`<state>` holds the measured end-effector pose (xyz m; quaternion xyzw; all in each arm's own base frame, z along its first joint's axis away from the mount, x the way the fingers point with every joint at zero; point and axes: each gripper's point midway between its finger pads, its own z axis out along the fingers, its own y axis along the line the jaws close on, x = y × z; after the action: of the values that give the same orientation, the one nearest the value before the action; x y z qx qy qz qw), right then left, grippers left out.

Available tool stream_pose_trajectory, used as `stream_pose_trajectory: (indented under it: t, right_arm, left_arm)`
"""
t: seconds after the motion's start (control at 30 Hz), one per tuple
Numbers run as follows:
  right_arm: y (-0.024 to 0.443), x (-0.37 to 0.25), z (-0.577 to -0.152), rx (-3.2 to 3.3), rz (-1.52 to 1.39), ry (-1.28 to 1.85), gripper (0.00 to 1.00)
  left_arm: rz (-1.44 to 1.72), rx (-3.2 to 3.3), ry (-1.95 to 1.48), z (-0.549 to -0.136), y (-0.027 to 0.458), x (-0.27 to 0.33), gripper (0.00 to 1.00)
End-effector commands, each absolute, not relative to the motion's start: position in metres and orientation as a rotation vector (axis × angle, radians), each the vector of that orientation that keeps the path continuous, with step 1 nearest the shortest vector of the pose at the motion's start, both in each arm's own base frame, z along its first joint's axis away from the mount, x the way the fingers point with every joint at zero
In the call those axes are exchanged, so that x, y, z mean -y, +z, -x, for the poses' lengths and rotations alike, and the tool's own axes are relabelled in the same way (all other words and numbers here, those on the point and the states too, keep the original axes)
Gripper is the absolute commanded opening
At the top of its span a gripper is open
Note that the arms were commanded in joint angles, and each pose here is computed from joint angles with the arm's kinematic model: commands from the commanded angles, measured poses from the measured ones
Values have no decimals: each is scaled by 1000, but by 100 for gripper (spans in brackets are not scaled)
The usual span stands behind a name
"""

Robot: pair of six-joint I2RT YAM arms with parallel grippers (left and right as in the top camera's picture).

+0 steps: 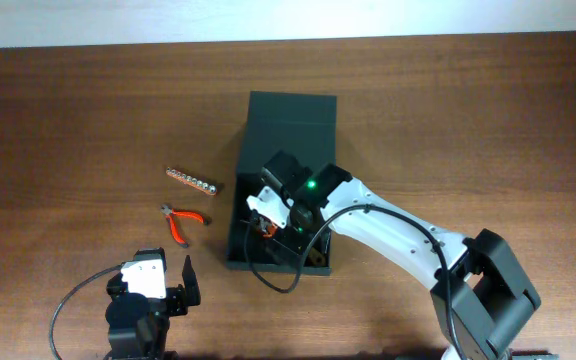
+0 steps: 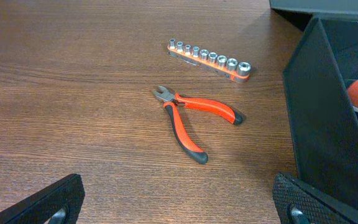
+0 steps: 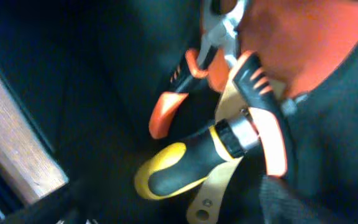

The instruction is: Pack container

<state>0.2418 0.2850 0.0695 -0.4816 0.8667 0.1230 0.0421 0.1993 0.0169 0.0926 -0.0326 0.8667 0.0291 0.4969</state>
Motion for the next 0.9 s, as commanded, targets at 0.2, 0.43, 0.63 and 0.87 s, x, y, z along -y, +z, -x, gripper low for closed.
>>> stream_pose_trajectory:
  t: [0.2, 0.43, 0.63, 0.87]
  right_arm:
    - [234, -290, -256, -2249, 1281, 431, 99]
    - [320, -209, -216, -2087, 1065, 293, 99]
    - [327, -148, -168, -2017, 889, 307, 99]
    - [290, -103, -121, -1964, 708, 435, 99]
  left_arm:
    - [94, -2093, 68, -200, 92, -18, 99]
    - [94, -2093, 68, -200, 92, -18, 99]
    - [94, -2093, 68, -200, 92, -18, 99]
    - [94, -2093, 68, -200, 92, -18, 99]
